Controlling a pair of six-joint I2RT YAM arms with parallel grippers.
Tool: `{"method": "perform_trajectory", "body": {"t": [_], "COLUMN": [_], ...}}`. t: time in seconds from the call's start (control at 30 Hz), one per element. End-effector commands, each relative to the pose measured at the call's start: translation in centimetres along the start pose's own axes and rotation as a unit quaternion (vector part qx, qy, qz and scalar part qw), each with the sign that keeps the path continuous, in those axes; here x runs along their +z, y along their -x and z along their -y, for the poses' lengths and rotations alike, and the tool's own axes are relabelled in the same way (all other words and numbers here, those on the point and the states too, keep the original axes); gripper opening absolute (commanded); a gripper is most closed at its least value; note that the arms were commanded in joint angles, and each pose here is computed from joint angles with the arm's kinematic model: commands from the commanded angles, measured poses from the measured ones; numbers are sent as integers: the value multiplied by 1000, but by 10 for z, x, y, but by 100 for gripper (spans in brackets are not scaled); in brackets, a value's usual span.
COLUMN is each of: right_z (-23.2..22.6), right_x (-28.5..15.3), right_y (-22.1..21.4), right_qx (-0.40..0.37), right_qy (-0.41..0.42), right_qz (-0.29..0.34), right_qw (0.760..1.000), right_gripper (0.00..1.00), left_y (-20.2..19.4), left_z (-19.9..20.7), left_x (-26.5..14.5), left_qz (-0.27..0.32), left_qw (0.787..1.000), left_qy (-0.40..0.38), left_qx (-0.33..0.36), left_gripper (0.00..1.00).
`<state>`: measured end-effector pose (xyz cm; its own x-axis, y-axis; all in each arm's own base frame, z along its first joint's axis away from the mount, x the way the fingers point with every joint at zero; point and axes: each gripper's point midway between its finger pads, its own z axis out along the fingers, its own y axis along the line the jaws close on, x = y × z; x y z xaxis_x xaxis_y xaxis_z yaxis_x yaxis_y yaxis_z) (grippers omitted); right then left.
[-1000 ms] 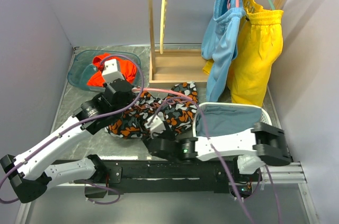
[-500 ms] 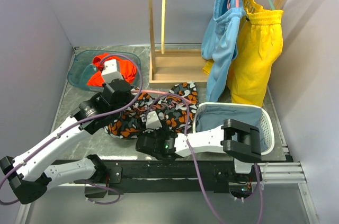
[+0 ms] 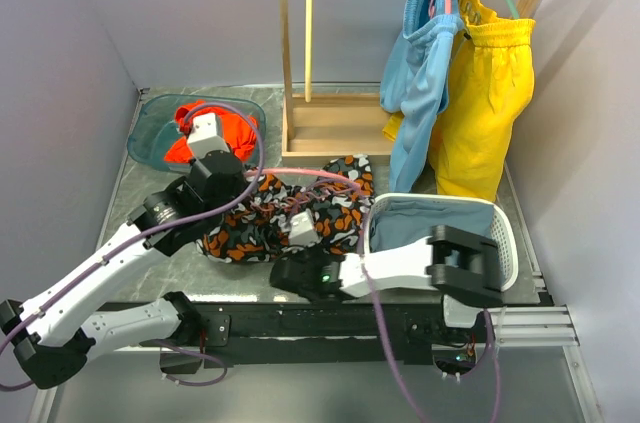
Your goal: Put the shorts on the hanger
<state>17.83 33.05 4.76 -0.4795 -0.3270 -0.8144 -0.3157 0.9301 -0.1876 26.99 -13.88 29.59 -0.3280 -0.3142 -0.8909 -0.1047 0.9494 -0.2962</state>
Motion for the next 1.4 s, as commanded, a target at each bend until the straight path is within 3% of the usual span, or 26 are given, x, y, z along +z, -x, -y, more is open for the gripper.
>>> {"method": "perform_trajectory", "body": {"t": [0.0,0.13,0.4,0.8,1.1,1.23,1.37], "right_z": [21,31,50,58,72,73,85], "right_x": [-21,-33,-44,-44,-38,-42,-52], "right_y": [53,66,88,99,109,113,119], "right_qx": [126,160,240,270,297,302,317], "right_qy": [41,78,147,203,219,229,231], "right_qz": [49,58,60,41,31,29,35], "right_qw": [990,982,958,940,929,925,919], "right_gripper": [8,0,0,0,0,0,0], "left_y": [30,37,51,56,50,47,51], "left_z": [0,1,-1,7,6,-9,-6], "left_x": [-13,-18,-32,-48,-49,-39,-38], "left_qz": [36,46,79,116,121,119,129], "left_qw": [999,998,993,981,979,986,985], "left_qy": [-15,-24,-63,-143,-156,-101,-106], "left_qx": [-29,-40,-64,-66,-55,-54,-53], "left_gripper": [1,1,1,1,1,1,1]}}
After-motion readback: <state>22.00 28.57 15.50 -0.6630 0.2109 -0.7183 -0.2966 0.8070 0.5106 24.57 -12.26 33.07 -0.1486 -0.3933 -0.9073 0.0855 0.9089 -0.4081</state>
